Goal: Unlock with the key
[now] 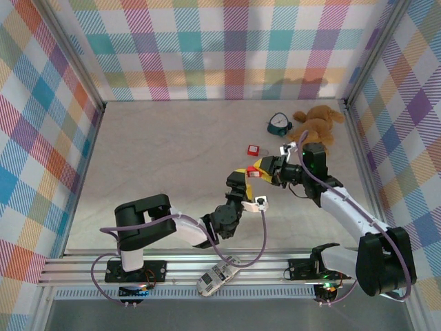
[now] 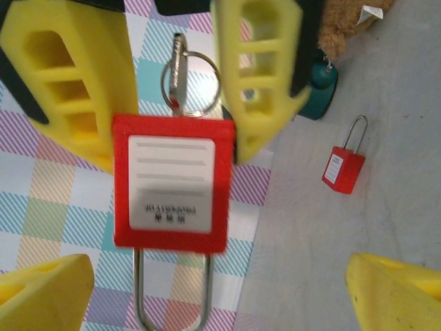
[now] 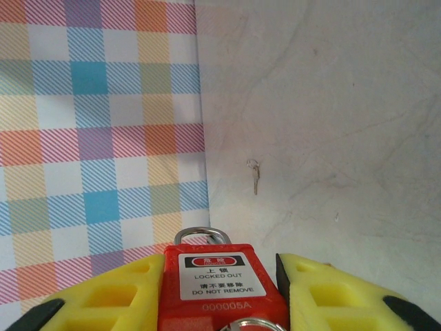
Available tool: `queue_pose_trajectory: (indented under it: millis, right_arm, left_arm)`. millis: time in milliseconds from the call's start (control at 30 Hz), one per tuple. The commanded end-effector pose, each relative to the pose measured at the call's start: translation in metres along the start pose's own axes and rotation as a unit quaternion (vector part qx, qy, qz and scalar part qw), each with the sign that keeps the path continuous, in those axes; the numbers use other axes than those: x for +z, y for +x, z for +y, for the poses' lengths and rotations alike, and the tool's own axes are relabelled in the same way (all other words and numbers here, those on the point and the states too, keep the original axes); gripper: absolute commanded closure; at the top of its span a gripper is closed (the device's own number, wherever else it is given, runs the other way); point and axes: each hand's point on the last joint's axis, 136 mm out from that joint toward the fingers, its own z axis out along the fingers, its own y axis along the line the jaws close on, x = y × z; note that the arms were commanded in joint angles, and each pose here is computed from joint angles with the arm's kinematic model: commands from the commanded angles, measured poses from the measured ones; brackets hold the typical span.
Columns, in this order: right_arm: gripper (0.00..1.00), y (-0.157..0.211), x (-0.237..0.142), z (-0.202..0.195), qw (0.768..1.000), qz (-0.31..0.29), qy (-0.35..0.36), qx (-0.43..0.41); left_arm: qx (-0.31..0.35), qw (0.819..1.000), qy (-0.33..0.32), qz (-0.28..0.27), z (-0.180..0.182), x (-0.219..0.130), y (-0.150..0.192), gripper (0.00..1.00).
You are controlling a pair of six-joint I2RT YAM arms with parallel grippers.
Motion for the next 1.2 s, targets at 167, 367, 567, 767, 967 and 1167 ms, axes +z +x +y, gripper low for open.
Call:
queue_pose_trajectory:
  millis: [167,367,567,767,967,1167]
  right_arm:
    - [0.64,-0.014,-0.017,0.020,0.998,-0.024,-0.002,-0.054]
    - [0.64,-0.014,-0.023,0.012,0.998,-0.025,0.005,-0.059]
    - [0.63,-0.010,-0.026,0.005,0.998,-0.023,0.011,-0.066]
    - [0.64,-0.004,-0.023,0.002,0.997,0.000,0.002,-0.072]
    - [0.64,0.004,-0.024,-0.002,0.996,0.014,0.005,-0.086]
    - [0.64,0.009,-0.025,0.000,0.995,0.022,-0.001,-0.095]
  left_arm:
    - [-0.073,0.997,-0.024,0.011,0.031,-0.023,0.015,0.09]
    - [-0.098,0.994,0.036,0.013,0.036,-0.017,0.017,0.06]
    - [-0.188,0.963,0.191,-0.010,0.036,-0.016,0.025,0.08]
    - [-0.267,0.887,0.377,-0.005,0.036,-0.021,0.029,0.20]
    - [-0.271,0.861,0.430,-0.027,0.028,-0.018,0.014,0.37]
    - [-0.264,0.847,0.460,-0.031,0.023,-0.013,0.004,0.58]
